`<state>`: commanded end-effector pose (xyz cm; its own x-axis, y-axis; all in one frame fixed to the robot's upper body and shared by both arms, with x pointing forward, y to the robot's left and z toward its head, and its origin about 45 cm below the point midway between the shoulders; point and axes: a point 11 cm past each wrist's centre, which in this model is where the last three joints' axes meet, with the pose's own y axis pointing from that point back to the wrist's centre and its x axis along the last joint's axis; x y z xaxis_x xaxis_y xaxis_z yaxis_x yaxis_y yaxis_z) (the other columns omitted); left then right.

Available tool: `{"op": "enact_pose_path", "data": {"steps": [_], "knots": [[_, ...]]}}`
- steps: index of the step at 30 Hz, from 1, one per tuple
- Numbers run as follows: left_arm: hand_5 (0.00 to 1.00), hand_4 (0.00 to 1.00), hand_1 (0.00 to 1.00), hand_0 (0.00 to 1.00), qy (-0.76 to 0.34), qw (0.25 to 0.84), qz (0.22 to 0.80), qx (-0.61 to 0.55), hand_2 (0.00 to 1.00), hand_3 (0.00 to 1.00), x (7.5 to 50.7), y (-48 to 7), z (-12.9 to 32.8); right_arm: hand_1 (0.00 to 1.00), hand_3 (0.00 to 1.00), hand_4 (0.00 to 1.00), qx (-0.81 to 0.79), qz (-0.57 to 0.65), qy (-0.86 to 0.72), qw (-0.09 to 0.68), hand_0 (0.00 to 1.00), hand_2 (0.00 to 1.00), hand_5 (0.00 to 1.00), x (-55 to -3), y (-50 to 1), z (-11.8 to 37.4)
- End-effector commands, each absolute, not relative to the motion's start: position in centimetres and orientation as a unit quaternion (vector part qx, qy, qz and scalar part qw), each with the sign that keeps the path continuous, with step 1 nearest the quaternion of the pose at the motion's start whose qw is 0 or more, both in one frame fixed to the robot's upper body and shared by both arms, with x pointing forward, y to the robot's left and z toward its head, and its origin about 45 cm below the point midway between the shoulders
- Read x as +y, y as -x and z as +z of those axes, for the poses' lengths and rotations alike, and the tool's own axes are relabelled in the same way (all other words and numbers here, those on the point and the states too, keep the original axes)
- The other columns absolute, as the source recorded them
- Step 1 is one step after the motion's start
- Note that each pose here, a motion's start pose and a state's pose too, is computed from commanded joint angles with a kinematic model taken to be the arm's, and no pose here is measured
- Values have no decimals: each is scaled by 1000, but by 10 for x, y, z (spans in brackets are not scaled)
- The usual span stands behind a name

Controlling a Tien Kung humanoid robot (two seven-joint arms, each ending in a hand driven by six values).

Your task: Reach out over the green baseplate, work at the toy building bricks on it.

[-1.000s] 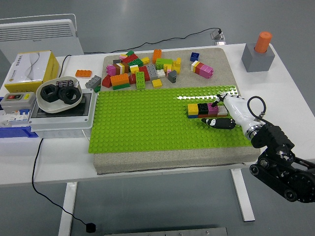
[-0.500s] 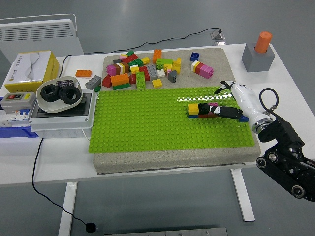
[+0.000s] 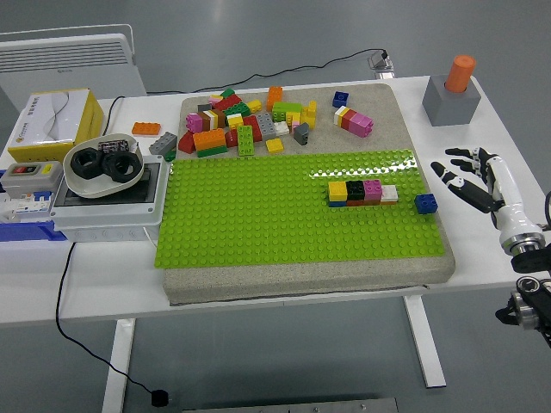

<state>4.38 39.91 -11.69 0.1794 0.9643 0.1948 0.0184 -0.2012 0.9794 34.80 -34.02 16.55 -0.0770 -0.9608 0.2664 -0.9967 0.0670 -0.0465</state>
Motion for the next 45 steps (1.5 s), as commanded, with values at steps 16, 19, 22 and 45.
{"op": "enact_pose_path", "data": {"steps": [16, 19, 22, 45], "knots": [[990, 963, 690, 729, -608, 473, 499, 397, 651, 769, 401, -45, -117, 531, 648, 865, -780, -63, -621, -47, 655, 635, 446, -356, -342, 150], [990, 963, 690, 729, -610, 474, 498, 394, 651, 769, 401, -46, -116, 531, 648, 865, -780, -72, -620, -53, 655, 635, 446, -355, -343, 150], [990, 963, 687, 727, -610, 474, 498, 393, 649, 763, 401, -46, -116, 528, 640, 846, -780, -74, -619, -56, 646, 631, 420, -355, -343, 151], [946, 923, 687, 718, -607, 483, 503, 381, 663, 760, 402, -58, -115, 519, 632, 824, -787, -71, -609, -59, 639, 629, 382, -364, -344, 156]]}}
